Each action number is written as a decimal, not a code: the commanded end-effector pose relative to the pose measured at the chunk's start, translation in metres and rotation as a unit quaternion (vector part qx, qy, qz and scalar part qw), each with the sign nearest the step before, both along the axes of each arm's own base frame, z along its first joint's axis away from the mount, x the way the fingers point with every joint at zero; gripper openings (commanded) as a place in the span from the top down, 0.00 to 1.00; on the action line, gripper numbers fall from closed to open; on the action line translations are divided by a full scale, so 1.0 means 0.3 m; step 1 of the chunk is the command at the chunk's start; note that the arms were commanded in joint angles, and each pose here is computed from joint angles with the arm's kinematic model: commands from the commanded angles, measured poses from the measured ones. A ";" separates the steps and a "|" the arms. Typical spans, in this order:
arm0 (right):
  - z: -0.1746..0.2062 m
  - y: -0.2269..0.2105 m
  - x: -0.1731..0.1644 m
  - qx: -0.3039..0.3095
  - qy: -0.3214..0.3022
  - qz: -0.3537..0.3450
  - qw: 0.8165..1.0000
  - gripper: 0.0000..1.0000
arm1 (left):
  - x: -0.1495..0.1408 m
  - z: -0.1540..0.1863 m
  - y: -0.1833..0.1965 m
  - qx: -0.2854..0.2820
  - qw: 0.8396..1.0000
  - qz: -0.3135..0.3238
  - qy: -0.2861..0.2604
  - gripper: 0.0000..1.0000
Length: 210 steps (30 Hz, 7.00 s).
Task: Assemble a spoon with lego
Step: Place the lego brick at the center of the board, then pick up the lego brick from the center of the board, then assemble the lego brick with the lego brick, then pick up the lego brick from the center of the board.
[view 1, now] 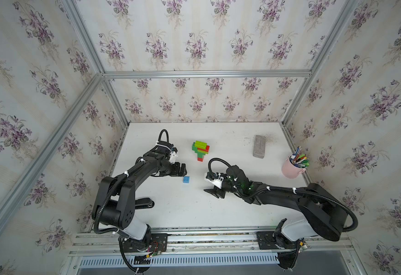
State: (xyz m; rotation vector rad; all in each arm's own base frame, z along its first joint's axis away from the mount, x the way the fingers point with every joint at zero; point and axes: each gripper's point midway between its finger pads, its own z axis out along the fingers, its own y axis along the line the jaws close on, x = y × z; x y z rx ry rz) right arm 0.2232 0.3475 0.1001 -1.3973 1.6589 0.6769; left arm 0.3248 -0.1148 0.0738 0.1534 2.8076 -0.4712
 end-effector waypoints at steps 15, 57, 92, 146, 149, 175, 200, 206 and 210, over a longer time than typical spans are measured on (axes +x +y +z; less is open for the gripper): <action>-0.180 0.337 0.144 -0.047 0.035 0.076 0.995 0.44 | 0.092 0.065 0.229 0.032 0.991 0.105 -0.071 0.01; 0.353 0.116 0.371 -0.041 -0.024 -0.001 0.999 0.81 | 0.155 0.117 0.004 -0.077 0.986 -0.008 -0.150 0.01; 0.349 0.084 0.680 -0.148 -0.018 -0.032 0.988 0.82 | 0.198 0.153 -0.223 -0.086 0.955 -0.155 -0.238 0.01; -0.044 -0.080 0.629 -0.277 0.192 -0.071 0.939 0.89 | 0.335 0.258 -0.137 -0.163 0.967 -0.036 -0.191 0.01; -0.090 -0.096 0.628 -0.291 0.208 -0.074 0.931 0.86 | 0.329 0.267 -0.131 -0.157 0.968 -0.036 -0.192 0.01; 0.123 0.075 0.725 -0.193 0.118 -0.062 0.972 0.56 | 0.304 0.226 -0.132 -0.151 0.972 -0.050 -0.172 0.01; 0.122 0.101 0.728 -0.172 0.132 -0.055 0.975 0.83 | 0.285 0.253 -0.105 -0.138 0.974 -0.048 -0.174 0.01; 0.240 0.091 0.675 -0.085 0.180 -0.034 0.979 0.86 | 0.272 0.345 -0.086 -0.139 0.969 -0.045 -0.200 0.01; 0.338 0.009 0.639 0.023 0.234 -0.032 0.971 0.86 | 0.255 0.416 -0.076 -0.138 0.965 -0.046 -0.217 0.01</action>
